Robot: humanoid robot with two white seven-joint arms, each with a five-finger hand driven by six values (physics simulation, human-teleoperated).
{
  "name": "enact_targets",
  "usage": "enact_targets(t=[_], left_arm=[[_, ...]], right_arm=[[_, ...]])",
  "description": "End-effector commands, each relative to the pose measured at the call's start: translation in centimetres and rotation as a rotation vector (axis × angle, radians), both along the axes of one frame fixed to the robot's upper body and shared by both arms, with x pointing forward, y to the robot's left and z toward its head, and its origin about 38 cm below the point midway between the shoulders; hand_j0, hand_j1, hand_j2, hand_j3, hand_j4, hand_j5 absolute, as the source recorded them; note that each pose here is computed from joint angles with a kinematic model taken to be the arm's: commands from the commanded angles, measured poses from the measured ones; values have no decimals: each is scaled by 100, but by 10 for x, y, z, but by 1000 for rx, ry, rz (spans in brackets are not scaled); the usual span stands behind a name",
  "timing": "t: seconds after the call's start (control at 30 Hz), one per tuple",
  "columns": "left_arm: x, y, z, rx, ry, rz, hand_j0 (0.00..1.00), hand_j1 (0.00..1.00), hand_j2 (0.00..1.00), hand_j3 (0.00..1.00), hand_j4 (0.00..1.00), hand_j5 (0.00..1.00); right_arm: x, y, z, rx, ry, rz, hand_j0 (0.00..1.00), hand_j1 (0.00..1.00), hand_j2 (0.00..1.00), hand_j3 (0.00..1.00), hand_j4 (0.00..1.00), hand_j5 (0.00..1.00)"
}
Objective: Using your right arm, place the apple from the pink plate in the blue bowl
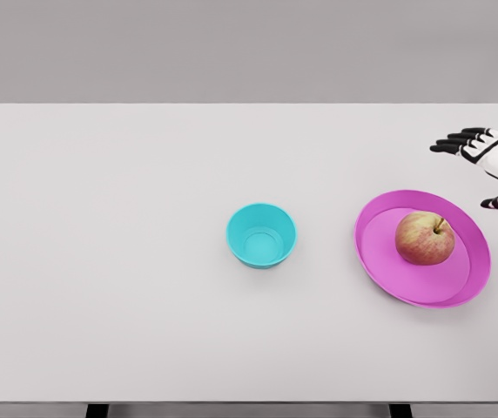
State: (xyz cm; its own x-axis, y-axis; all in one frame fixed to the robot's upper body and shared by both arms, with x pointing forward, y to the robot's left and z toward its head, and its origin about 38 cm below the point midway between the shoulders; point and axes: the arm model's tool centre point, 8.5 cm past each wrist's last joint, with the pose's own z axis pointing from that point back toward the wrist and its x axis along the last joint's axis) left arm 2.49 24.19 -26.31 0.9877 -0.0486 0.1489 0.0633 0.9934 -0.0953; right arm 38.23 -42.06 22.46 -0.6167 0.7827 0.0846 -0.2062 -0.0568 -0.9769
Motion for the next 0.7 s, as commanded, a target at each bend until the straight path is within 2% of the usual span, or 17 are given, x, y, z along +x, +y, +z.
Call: enact_targets(t=[0.0, 0.13, 0.23, 0.3, 0.33, 0.5, 0.67], left_arm=[[0, 0, 0, -2, 0, 0, 100, 100, 100, 100, 100, 100], [0, 0, 0, 0, 0, 0, 100, 100, 100, 100, 100, 100], [0, 0, 0, 0, 0, 0, 100, 100, 100, 100, 100, 100], [0, 0, 0, 0, 0, 0, 100, 100, 100, 100, 100, 100], [0, 0, 0, 0, 0, 0, 100, 100, 100, 100, 100, 100], [1, 0, 0, 0, -2, 0, 100, 100, 100, 100, 100, 100], [0, 0, 0, 0, 0, 0, 100, 100, 100, 100, 100, 100]], right_arm=[[0, -1, 0, 5, 2, -3, 100, 100, 100, 100, 100, 100], [-1, -2, 6, -2, -9, -1, 100, 100, 100, 100, 100, 100], [-7, -1, 9, -48, 8, 22, 100, 100, 100, 100, 100, 100], [-12, 5, 0, -153, 135, 60, 100, 100, 100, 100, 100, 100], [-13, 8, 0, -175, 154, 73, 100, 100, 100, 100, 100, 100], [-17, 20, -10, -245, 243, 118, 100, 100, 100, 100, 100, 100], [-15, 31, -13, -245, 245, 145, 100, 100, 100, 100, 100, 100]])
